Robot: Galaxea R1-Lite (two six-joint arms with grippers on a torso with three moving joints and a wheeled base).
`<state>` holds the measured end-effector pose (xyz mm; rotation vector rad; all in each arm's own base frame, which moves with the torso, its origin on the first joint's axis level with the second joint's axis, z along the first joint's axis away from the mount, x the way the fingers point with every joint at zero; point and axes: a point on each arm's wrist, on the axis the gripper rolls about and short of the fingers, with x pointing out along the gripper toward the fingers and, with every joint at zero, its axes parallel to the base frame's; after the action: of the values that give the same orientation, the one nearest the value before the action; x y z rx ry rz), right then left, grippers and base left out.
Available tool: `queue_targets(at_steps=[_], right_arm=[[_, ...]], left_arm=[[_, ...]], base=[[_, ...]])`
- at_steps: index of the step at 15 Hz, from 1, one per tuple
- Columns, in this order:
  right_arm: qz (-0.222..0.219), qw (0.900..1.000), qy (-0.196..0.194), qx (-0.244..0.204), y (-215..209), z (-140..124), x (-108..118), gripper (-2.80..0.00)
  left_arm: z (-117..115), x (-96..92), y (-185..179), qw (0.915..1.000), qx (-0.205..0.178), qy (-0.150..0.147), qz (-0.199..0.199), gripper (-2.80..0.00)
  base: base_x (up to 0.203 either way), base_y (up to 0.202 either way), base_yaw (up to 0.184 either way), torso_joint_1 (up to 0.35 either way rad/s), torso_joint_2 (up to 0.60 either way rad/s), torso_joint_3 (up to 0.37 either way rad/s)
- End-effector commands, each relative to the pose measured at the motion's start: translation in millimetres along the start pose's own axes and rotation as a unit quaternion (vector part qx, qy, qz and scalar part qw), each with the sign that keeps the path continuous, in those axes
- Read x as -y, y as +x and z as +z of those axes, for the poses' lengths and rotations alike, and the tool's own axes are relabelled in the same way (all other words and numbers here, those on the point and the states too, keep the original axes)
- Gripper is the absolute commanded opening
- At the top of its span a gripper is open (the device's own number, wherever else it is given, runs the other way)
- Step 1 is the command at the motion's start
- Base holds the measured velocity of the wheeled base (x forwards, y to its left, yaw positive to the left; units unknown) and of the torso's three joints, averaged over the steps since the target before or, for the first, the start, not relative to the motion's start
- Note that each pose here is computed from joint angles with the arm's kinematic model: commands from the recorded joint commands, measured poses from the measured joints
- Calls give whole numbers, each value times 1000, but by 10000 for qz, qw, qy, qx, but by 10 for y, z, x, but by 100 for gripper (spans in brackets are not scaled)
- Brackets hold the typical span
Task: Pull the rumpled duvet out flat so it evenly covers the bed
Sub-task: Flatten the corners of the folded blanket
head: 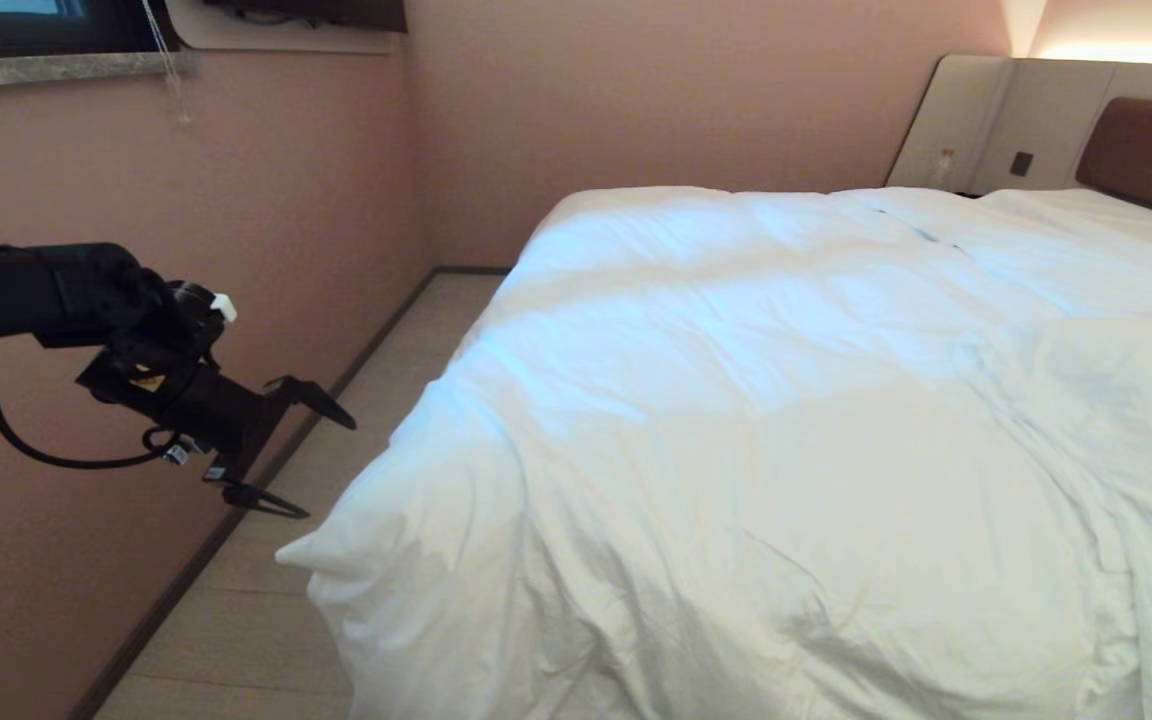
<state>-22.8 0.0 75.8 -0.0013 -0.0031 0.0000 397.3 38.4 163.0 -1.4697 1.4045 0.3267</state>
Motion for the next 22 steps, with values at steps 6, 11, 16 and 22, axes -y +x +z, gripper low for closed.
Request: queue_targets(at_steps=[6,11,16,22], right_arm=[[0,10000,-1,0,0,0,0,-280],[0,10000,-1,0,0,0,0,-280],[0,10000,-1,0,0,0,0,-280],[0,10000,-1,0,0,0,0,-280]], left_arm=[[9,30,218,9998,-102,-6,182,0],[-96,68,258,9996,-135,114,207,0],[-209,102,160,9994,-94,338,68,0],[-289,97,59,9990,-56,452,-4,0]], base=[[0,0,0,0,0,0],[0,0,0,0,0,0],[0,0,0,0,0,0],[0,0,0,0,0,0]])
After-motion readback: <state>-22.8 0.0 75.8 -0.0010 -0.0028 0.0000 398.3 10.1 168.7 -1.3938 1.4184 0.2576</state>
